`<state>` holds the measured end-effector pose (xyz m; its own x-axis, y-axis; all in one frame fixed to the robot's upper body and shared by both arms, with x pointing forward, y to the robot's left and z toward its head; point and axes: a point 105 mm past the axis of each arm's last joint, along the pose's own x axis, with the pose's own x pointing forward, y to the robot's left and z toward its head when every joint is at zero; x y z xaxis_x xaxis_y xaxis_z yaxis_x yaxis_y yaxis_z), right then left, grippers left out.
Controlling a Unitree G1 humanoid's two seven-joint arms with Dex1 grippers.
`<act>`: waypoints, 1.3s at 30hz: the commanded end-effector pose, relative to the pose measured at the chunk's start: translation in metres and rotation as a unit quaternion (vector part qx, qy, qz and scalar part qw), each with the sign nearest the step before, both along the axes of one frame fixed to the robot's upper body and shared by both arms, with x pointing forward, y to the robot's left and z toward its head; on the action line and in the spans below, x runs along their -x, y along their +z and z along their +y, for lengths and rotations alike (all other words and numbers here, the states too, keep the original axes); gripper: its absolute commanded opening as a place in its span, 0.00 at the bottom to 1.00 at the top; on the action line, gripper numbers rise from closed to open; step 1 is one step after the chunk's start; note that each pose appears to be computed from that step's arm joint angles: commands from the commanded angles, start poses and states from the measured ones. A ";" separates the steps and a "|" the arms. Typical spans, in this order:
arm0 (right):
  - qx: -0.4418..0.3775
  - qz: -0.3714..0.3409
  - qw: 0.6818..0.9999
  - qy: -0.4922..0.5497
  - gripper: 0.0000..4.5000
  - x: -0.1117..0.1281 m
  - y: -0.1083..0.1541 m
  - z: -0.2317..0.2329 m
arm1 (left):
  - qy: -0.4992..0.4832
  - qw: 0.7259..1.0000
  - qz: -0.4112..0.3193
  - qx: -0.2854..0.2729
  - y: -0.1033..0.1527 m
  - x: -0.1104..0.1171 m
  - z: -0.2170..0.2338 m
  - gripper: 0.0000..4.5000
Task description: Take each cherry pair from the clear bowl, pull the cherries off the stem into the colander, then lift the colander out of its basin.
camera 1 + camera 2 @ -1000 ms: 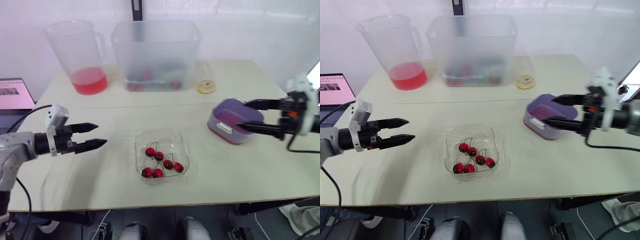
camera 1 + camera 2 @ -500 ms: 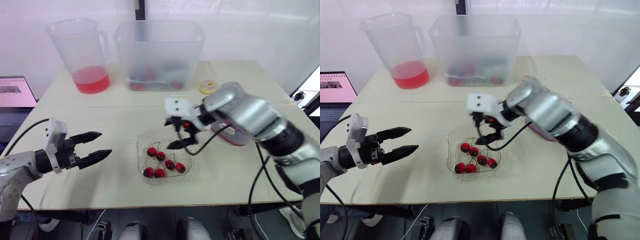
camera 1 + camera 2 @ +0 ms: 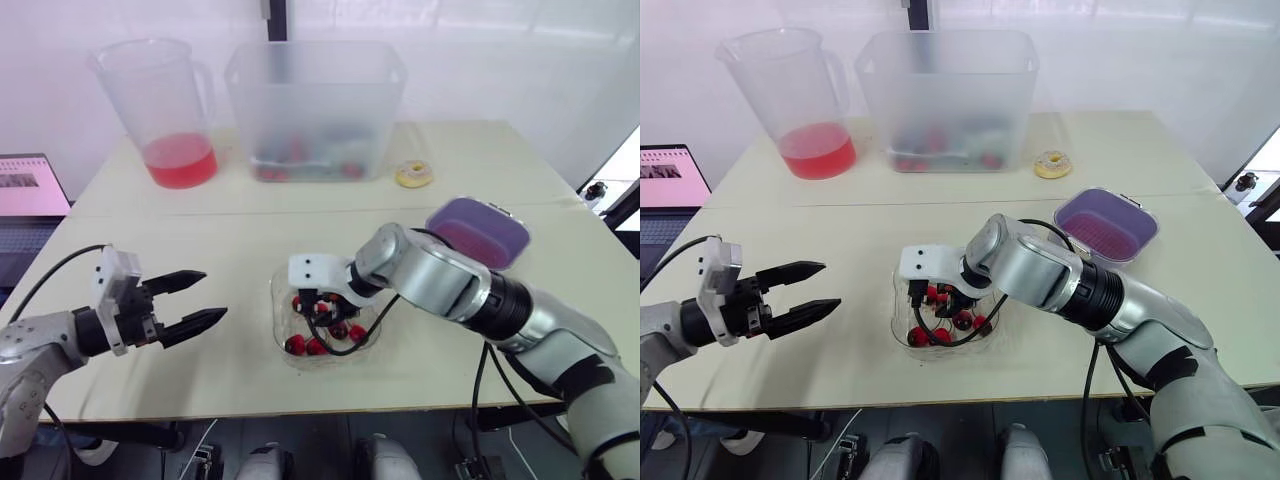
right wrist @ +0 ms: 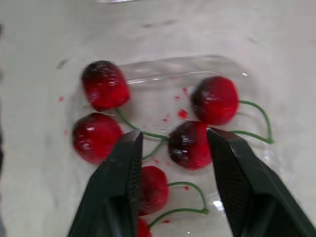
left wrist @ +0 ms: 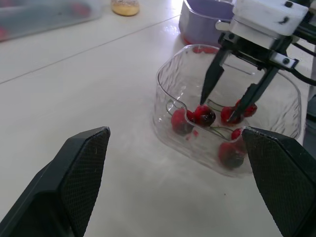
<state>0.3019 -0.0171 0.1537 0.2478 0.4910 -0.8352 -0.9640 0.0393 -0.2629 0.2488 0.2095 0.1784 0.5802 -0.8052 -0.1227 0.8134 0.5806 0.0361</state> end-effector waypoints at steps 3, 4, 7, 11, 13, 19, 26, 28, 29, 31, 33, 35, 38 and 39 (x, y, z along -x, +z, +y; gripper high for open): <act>-0.009 -0.016 1.000 -0.009 0.52 -0.004 0.003 0.003 | -0.019 0.999 -0.029 -0.013 0.011 0.001 -0.005 1.00; -0.012 -0.015 1.000 -0.010 0.52 -0.004 0.003 0.005 | -0.019 0.999 -0.030 -0.013 0.012 0.001 -0.006 1.00; -0.011 -0.018 1.000 -0.018 0.52 -0.006 -0.001 0.006 | -0.021 0.999 -0.030 -0.017 0.012 0.001 -0.006 1.00; -0.005 -0.016 1.000 -0.026 0.52 -0.008 -0.009 0.005 | -0.023 0.999 -0.030 -0.019 0.013 -0.001 -0.006 1.00; -0.006 -0.015 0.999 -0.028 0.52 -0.009 -0.011 0.007 | -0.024 0.999 -0.029 -0.022 0.012 -0.002 -0.006 1.00; 0.002 -0.010 0.999 -0.039 0.52 -0.011 -0.025 0.003 | -0.026 0.999 -0.031 -0.019 0.012 -0.005 -0.008 1.00; -0.028 -0.019 0.999 -0.034 0.20 -0.008 -0.006 0.009 | -0.022 0.999 -0.028 -0.008 0.009 -0.009 -0.008 1.00; -0.034 -0.023 0.999 -0.024 0.20 -0.004 0.004 0.007 | -0.020 0.999 -0.029 -0.003 0.010 -0.011 -0.008 1.00; -0.036 -0.023 0.999 -0.017 0.20 -0.001 0.009 0.006 | -0.019 0.999 -0.030 0.003 0.011 -0.012 -0.007 1.00; -0.042 -0.023 0.999 -0.008 0.20 0.002 0.019 0.001 | -0.015 0.999 -0.027 0.014 0.014 -0.014 -0.007 1.00; -0.057 -0.025 0.998 0.007 0.20 0.007 0.033 -0.005 | -0.005 1.000 -0.010 0.027 0.015 -0.019 -0.007 1.00; -0.071 -0.035 0.997 0.026 0.20 0.011 0.046 -0.011 | 0.012 0.999 0.009 0.046 0.017 -0.026 -0.007 1.00; -0.116 -0.152 0.976 0.103 0.20 0.008 0.078 -0.010 | 0.024 0.995 0.010 0.100 0.035 -0.036 -0.010 1.00; -0.133 -0.199 0.962 0.134 0.20 0.007 0.088 -0.008 | 0.024 0.993 0.003 0.111 0.041 -0.037 -0.013 1.00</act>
<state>0.2993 -0.0337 0.2140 0.3307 0.6823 -0.6520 -0.8846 -0.0166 -0.4661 0.2866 0.1967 0.2014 0.6123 -0.7906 -0.0097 0.7846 0.6091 -0.1155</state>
